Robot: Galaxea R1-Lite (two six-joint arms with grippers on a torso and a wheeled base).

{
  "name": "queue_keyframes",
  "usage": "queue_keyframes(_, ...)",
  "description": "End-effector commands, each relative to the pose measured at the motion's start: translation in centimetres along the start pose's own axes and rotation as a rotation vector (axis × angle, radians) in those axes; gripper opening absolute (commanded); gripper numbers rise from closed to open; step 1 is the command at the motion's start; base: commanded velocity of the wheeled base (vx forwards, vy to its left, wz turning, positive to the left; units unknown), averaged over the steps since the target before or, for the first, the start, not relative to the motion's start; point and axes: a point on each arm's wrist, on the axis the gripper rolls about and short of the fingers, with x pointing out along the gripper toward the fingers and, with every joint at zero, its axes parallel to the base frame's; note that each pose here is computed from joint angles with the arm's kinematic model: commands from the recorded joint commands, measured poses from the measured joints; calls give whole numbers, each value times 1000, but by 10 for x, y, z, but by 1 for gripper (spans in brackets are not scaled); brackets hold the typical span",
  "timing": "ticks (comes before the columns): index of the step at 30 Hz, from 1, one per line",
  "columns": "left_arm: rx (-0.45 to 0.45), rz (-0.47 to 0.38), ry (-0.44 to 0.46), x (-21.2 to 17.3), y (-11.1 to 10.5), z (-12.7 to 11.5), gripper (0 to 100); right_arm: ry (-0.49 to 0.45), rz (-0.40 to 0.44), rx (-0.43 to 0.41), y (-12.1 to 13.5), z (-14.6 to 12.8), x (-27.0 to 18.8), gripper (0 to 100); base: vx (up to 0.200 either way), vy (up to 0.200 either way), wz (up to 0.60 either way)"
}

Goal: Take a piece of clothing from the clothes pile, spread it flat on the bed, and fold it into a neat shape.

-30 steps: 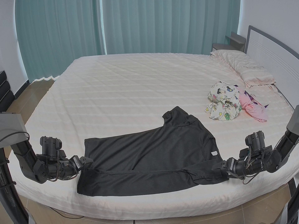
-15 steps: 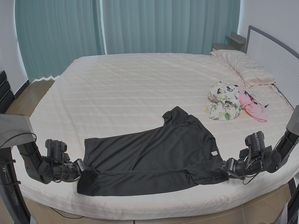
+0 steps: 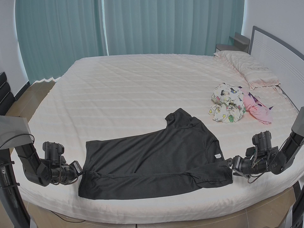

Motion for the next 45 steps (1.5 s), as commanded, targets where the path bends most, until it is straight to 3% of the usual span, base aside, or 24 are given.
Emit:
queue_keyframes(1,-9,2,-6,-1,2,2,0,-20,3,-15,-8,1,13,100,0,0,0)
queue_keyframes(9,-60,-4,-34,-5,2,9,0,-92,56,-33,-6,14,20,100,0,0,0)
queue_keyframes(16,-55,-71,-17,-14,-3,9,0,-72,105,-28,-3,20,30,100,0,0,0)
queue_keyframes(17,-56,-76,-16,-14,-4,10,100,-67,107,-29,-3,19,30,100,0,0,0)
queue_keyframes(18,-56,-76,-16,-14,-4,10,100,-67,107,-29,-3,19,30,100,0,0,0)
queue_keyframes(22,-32,-240,85,-14,-8,10,100,-65,119,-28,-3,19,27,100,0,0,0)
queue_keyframes(25,5,-293,84,-8,-6,10,100,-56,118,-38,-3,16,28,100,0,0,0)
queue_keyframes(31,123,-320,44,7,5,-3,100,-47,122,-47,0,13,29,100,0,0,0)
queue_keyframes(45,150,-324,50,10,4,-13,100,-39,120,-51,1,11,29,100,0,0,0)
